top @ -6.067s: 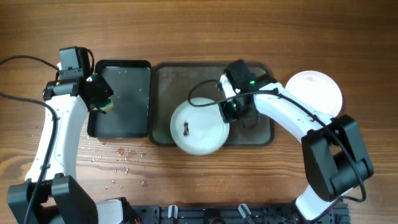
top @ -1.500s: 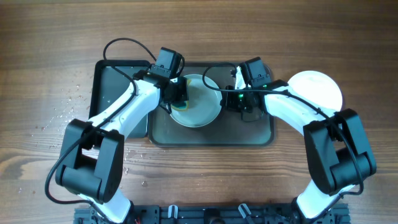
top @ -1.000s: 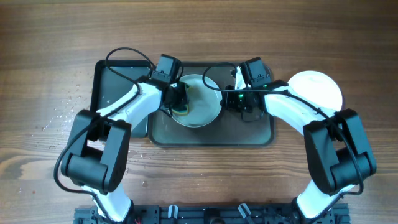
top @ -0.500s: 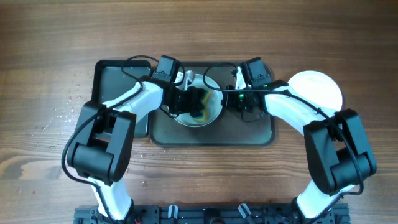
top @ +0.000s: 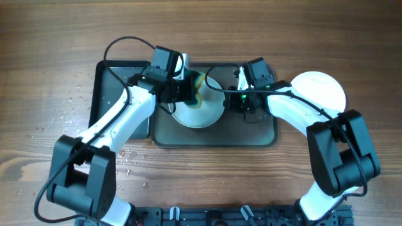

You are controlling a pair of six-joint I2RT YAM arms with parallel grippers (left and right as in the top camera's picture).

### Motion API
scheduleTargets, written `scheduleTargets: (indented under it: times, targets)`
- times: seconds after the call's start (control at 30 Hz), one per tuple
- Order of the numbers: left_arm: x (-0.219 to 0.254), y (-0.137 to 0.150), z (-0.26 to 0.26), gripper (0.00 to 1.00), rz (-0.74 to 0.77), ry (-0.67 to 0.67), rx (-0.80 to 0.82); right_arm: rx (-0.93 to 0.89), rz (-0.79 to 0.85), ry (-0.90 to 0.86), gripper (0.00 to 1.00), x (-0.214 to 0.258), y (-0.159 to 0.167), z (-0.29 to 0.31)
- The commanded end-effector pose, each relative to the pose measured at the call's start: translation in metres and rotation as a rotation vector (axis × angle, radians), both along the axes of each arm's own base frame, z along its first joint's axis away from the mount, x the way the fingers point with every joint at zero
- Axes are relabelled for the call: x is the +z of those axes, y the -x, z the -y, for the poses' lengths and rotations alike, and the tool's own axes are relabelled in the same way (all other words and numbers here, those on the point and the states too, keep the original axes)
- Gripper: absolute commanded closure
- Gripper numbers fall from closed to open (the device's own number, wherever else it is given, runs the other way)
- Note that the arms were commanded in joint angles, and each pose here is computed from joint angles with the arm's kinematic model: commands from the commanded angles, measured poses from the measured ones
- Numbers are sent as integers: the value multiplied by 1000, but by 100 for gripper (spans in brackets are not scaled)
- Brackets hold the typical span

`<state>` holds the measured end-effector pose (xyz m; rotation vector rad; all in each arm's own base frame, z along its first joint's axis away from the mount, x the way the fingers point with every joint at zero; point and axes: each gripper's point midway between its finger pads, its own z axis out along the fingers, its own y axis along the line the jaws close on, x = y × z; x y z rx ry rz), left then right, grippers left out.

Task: Clean dirty plates on tray and stack at the side
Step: 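Scrub the dirty plate with the sponge while the right gripper holds it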

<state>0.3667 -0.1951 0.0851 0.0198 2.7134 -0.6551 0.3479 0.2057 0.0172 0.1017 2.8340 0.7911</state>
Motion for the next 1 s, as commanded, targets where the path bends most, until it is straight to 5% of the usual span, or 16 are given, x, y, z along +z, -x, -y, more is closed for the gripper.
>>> scheduleTargets:
  times: [0.0,0.5,0.83,0.9,0.97]
  targets:
    - [-12,-14,-36,96,59,-203,97,-1,-28,8,96,-11,5,0]
    - [-91,0,-42,96,-141,-260,154,-1,-27,7,96,-11,5,0]
    - [-92,22,-2,96,-218,-132,43,-2,-28,7,95,-11,5,0]
    - [-92,23,3,96,-213,-131,31,-1,-28,7,84,-11,5,0]
    - [-92,25,7,96,-209,-130,20,-2,-28,7,58,-11,5,0]
